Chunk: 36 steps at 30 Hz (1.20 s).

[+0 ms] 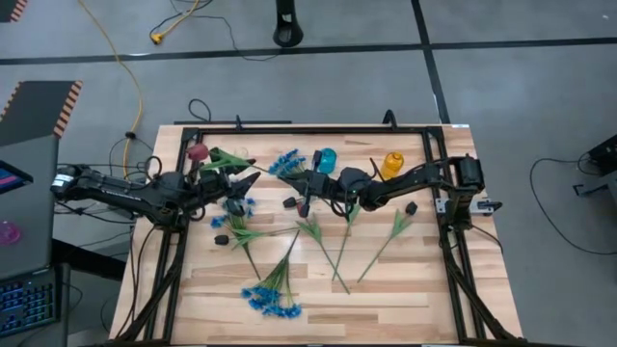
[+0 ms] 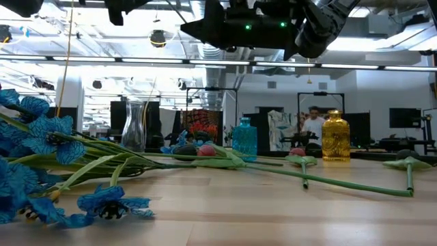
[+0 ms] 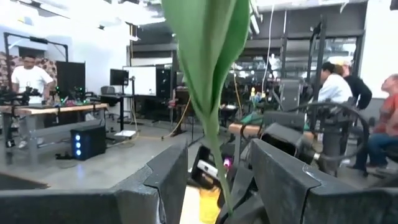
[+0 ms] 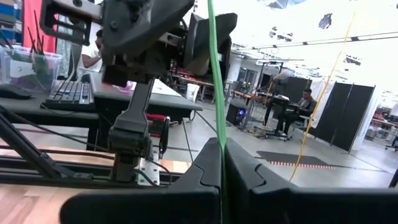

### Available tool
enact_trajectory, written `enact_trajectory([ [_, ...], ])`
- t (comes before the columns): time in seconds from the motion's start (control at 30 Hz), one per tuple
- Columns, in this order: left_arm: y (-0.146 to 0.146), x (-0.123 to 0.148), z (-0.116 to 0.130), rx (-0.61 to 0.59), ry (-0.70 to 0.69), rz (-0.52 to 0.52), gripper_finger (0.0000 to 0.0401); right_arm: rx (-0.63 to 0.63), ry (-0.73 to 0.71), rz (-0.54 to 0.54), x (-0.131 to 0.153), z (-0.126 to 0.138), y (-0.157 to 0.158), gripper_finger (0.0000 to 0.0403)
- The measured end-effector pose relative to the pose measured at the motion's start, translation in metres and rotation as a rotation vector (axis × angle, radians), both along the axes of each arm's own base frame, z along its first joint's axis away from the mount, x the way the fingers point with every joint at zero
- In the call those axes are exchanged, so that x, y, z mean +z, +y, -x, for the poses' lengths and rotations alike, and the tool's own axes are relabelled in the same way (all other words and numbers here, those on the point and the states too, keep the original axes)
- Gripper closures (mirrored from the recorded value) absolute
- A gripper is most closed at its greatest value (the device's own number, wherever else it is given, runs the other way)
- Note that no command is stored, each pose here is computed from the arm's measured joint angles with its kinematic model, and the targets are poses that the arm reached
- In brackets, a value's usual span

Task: Sort flowers into vase by color
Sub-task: Put the left red flower into the transparent vase

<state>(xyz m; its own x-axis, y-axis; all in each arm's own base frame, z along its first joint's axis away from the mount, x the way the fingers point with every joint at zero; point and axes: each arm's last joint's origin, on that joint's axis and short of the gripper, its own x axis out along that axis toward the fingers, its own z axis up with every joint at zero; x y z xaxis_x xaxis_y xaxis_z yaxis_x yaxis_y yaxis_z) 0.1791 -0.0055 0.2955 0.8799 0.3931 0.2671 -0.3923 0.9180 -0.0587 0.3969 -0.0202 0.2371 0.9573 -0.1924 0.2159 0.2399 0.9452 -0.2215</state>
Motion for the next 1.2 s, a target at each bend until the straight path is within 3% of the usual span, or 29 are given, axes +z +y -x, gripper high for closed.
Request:
enact_trajectory([
  [0.3,0.001,0.003,0.001,0.03,-0.025,-0.003,0.0251,0.0,0.0,0.0,0.0,0.0,0.0,0.0374],
  [0.77,0.002,0.003,0.002,0.063,-0.034,0.027,0.0383,-0.003,-0.002,-0.005,0.0,0.0,0.0,0.036],
  [0.97,0.005,0.002,0.003,0.168,-0.026,0.062,0.0397,0.008,0.013,-0.079,0.001,0.001,0.0,0.0317],
  [1.2,0.008,0.0,0.005,0.328,0.042,0.025,0.0396,-0.062,0.234,-0.131,0.01,0.01,-0.005,0.0242],
])
